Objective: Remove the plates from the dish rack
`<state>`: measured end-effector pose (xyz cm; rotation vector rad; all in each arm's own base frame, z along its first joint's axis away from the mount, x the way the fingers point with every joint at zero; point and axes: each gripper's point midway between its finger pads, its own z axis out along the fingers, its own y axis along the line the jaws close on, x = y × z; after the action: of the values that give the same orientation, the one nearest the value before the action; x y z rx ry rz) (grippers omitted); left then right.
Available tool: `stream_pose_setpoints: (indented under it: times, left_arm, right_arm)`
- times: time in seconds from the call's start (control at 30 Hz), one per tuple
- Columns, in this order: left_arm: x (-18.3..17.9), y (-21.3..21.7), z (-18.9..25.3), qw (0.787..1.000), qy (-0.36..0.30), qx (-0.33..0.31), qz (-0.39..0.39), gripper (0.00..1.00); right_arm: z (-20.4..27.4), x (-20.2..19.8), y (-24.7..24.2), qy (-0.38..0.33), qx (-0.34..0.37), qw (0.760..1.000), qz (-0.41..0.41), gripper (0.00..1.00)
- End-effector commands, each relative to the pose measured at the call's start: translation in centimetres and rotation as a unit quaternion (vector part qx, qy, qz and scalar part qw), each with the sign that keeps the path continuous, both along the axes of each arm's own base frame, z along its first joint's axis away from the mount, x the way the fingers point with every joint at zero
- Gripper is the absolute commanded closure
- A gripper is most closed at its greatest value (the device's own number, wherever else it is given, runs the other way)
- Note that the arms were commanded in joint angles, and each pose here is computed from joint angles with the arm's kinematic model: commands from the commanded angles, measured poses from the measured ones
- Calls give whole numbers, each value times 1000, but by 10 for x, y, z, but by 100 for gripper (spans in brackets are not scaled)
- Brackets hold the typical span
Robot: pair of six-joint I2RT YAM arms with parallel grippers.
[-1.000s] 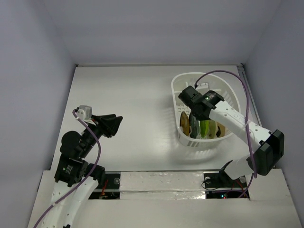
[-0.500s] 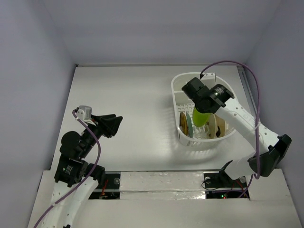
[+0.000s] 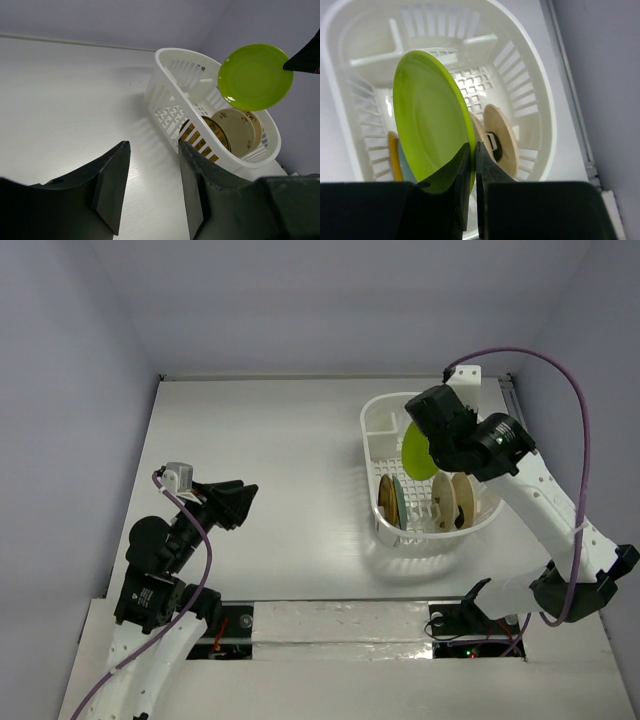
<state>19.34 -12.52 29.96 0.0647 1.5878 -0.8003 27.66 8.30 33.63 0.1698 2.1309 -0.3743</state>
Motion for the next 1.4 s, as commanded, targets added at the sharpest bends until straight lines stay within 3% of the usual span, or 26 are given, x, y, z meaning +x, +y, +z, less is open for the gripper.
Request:
stream_pose_setpoints:
  times: [0.0,0.17,0.27,0.4,0.57,0.97,1.17,1.37]
  left_arm:
    - [0,0,17,1000,-27,-7,1,59]
    - [0,1,16,1000,-25,-8,4,59]
    - [2,3,15,1000,-22,-7,12,59]
    - [5,9,14,999,-17,-9,30,59]
    - [6,12,14,999,-14,-10,39,59]
    - [9,12,11,999,-11,-9,39,59]
    - [10,12,10,999,-9,-7,40,59]
    - [11,11,10,999,-8,-7,37,59]
  right_arm:
    - [31,15,29,-67,63,995,42,100]
    - [16,43,143,-98,195,957,193,100]
    - [-5,52,206,-90,231,938,242,100]
    - [-30,69,268,-67,243,927,276,100]
    - [-95,100,312,-31,228,935,269,100]
    - [-214,91,313,56,210,946,241,99]
    - [-256,69,296,98,190,949,231,78]
    - [-247,56,292,104,185,944,251,61]
